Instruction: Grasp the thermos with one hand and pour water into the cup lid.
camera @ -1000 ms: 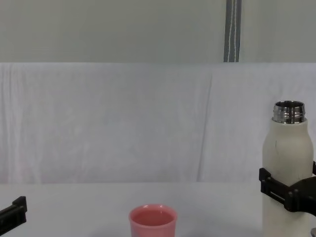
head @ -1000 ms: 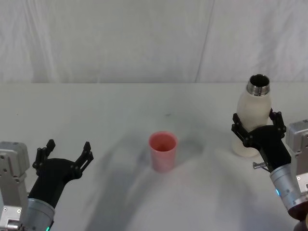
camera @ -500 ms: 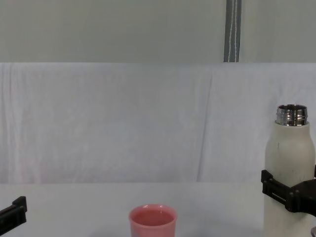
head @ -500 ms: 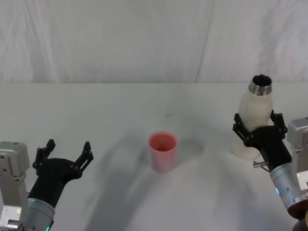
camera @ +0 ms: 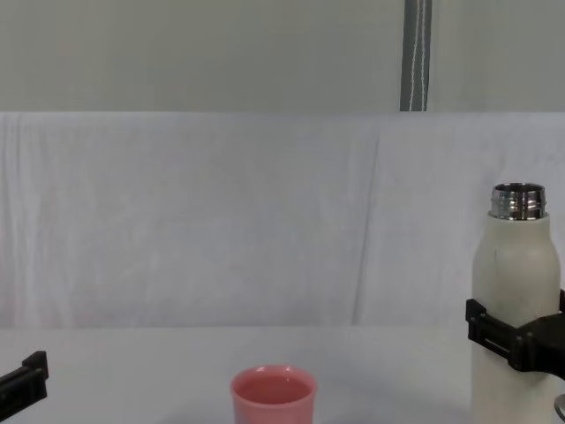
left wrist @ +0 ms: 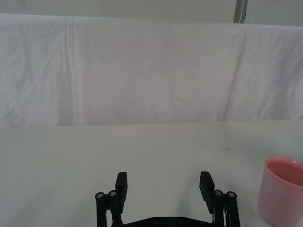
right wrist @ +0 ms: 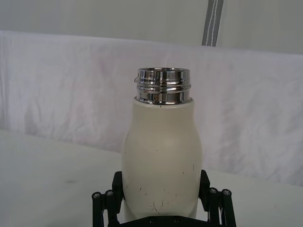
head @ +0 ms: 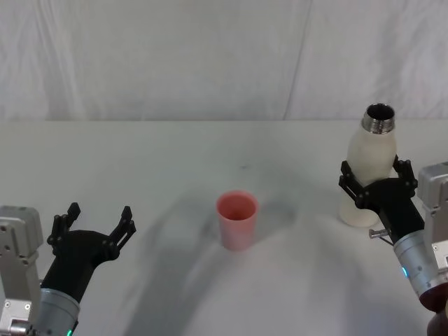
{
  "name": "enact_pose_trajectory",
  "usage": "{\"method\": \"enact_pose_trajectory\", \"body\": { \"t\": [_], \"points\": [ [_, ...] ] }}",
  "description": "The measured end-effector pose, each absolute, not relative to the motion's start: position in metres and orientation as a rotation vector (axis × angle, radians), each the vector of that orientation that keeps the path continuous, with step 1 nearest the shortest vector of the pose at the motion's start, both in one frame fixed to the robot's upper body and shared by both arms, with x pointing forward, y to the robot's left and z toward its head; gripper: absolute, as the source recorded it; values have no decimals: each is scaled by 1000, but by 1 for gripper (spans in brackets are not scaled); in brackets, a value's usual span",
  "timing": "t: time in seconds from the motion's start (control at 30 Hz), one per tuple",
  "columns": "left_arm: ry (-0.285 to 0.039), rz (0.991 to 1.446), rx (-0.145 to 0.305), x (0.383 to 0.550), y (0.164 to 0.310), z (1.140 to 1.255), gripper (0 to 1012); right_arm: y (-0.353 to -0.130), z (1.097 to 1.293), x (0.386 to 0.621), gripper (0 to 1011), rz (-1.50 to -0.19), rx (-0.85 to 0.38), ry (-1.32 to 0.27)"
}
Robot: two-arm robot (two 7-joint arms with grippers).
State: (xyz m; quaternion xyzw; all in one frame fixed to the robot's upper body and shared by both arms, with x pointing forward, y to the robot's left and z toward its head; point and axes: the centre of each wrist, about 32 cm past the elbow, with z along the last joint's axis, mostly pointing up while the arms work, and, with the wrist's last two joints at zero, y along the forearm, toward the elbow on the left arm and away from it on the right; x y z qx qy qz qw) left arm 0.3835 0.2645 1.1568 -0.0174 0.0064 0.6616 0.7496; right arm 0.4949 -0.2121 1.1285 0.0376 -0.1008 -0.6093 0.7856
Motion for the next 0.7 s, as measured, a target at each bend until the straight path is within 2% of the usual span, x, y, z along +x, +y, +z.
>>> {"method": "enact_pose_trajectory", "body": {
  "t": [0.37, 0.7],
  "points": [
    [14, 1446, -38, 384, 265, 1157, 1001, -213, 1133, 496, 951, -1315, 72, -208],
    [14, 1446, -38, 384, 265, 1157, 1001, -212, 1130, 495, 951, -1335, 94, -180]
  ]
}}
